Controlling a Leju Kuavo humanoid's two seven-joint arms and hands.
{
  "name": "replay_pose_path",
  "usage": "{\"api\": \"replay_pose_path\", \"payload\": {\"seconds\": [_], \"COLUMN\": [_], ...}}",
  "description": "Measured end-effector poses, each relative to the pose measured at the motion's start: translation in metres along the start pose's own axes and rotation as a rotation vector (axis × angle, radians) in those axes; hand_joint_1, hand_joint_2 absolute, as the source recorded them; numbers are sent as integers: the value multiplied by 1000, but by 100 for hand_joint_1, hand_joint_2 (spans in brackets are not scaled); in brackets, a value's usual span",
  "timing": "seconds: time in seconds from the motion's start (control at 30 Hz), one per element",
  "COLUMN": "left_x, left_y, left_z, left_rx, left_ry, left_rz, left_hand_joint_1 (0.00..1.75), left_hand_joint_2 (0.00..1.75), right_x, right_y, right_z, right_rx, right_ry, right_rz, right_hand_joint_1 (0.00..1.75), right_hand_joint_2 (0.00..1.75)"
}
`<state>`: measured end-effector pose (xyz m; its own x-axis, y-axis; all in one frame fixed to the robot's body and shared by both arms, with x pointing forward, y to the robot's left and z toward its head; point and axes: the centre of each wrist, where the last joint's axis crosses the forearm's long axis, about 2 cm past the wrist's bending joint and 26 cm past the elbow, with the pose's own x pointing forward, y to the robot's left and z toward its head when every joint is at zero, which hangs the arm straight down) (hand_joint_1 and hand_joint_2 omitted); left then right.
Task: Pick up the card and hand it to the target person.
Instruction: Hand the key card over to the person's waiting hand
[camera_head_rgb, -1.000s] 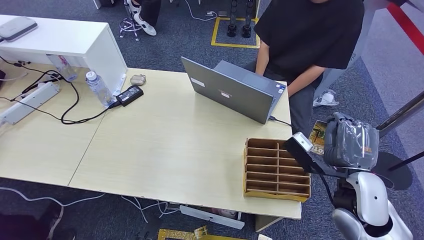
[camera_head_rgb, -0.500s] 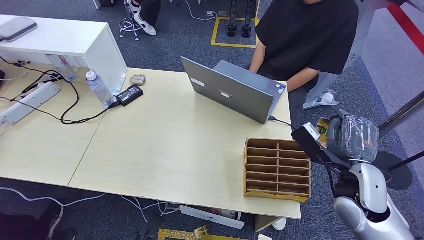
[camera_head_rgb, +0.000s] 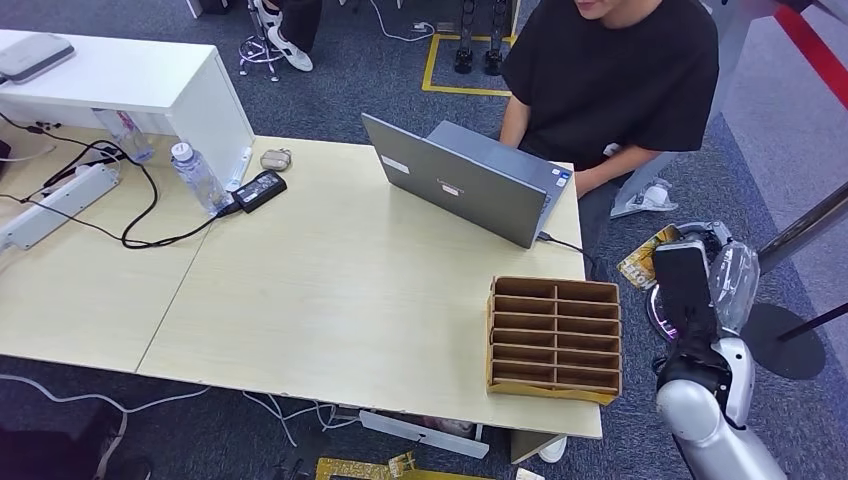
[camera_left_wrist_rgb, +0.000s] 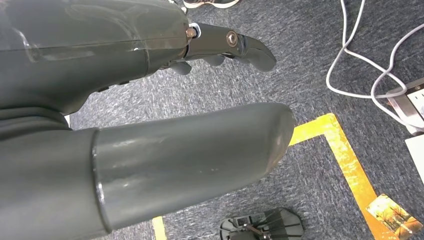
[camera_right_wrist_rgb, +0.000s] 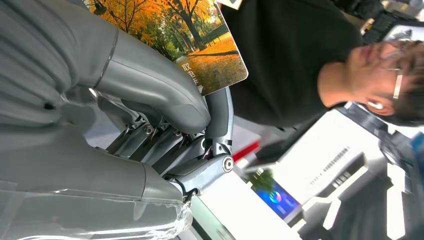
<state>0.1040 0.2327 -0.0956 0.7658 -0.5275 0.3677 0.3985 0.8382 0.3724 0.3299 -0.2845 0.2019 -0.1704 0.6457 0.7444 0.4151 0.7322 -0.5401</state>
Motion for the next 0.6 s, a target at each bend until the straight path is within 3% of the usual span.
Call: {"api": "replay_pose_path", "payload": {"seconds": [0.17,0.6], "left_x": [0,4], "left_y": [0,2], "left_z": [0,-1], "left_rx": [0,1], "left_ry": [3,2], "left_rz": [-5,-16], "left_hand_joint_1": [0,0], "left_hand_joint_2": [0,0], "right_x": [-1,-12], "right_y": [5,13], "right_z": [0,-1], "right_rx": [-64,-142], "right_ry": [-44,39], "right_rz": [56,149], "right_hand_joint_1": [175,175], "right_hand_joint_2": [175,175]}}
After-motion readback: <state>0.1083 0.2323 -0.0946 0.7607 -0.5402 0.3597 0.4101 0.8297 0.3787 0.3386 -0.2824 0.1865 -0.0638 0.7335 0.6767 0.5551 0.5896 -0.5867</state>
